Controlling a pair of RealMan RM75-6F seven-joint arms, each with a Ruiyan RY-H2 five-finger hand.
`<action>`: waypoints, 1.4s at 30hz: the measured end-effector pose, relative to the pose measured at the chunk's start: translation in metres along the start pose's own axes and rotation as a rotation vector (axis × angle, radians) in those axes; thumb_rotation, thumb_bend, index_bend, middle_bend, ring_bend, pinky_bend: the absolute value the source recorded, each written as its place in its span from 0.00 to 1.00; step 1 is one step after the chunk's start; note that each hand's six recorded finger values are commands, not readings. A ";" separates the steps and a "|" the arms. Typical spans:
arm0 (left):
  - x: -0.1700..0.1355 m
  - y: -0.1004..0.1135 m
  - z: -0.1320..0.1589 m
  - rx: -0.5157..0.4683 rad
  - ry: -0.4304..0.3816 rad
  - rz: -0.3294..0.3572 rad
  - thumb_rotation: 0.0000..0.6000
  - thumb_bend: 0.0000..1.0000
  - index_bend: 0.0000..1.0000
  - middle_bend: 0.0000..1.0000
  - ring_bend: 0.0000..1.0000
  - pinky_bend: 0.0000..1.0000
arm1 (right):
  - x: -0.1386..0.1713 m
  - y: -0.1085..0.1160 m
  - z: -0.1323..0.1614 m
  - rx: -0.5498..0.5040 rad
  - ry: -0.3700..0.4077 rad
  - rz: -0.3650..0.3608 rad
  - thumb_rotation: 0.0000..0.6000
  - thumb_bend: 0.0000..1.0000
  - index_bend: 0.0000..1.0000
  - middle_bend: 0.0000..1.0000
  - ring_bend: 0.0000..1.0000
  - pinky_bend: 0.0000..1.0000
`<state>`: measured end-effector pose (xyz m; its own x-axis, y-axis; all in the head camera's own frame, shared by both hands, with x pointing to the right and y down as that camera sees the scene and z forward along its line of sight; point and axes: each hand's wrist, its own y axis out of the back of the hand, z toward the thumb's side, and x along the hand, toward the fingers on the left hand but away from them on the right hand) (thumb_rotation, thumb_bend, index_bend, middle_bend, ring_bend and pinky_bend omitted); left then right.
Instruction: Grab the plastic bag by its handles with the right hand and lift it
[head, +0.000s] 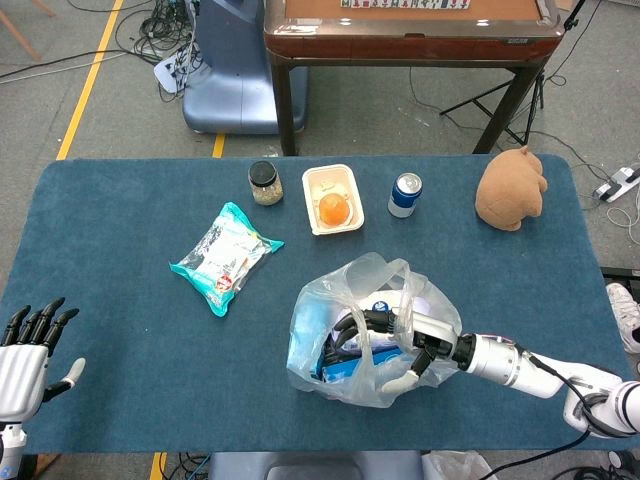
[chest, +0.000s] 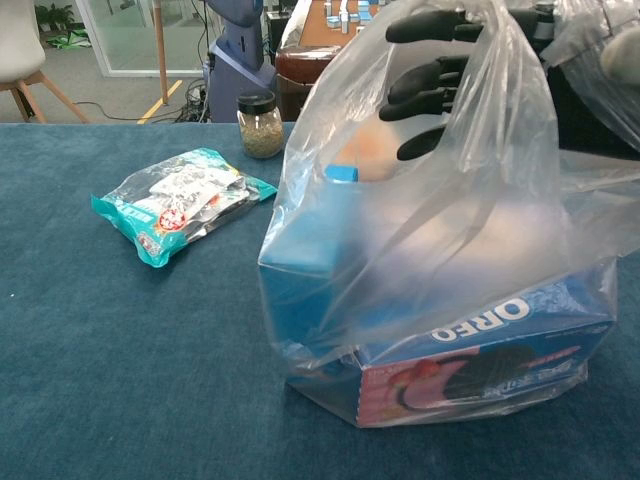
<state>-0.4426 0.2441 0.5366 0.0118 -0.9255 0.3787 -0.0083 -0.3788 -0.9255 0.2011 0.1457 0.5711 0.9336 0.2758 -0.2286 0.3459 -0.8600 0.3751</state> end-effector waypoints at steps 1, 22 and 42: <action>0.000 0.000 0.000 0.000 0.000 0.000 1.00 0.25 0.19 0.10 0.16 0.07 | -0.002 0.000 0.001 -0.010 0.007 0.000 0.88 0.00 0.21 0.26 0.12 0.18; -0.003 0.002 -0.005 0.002 0.013 0.006 1.00 0.25 0.19 0.10 0.16 0.07 | -0.024 -0.002 0.000 -0.238 0.033 0.044 0.88 0.00 0.21 0.26 0.12 0.18; -0.004 0.004 -0.006 -0.001 0.013 0.011 1.00 0.25 0.19 0.10 0.16 0.07 | -0.042 -0.004 0.021 -0.209 0.077 0.118 0.88 0.00 0.21 0.26 0.12 0.18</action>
<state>-0.4491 0.2461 0.5317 -0.0014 -0.9297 0.3684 -0.0094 -0.3684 -0.9296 0.1589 0.1285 0.5603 0.9702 0.2178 -0.1063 0.2387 -0.7830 0.5743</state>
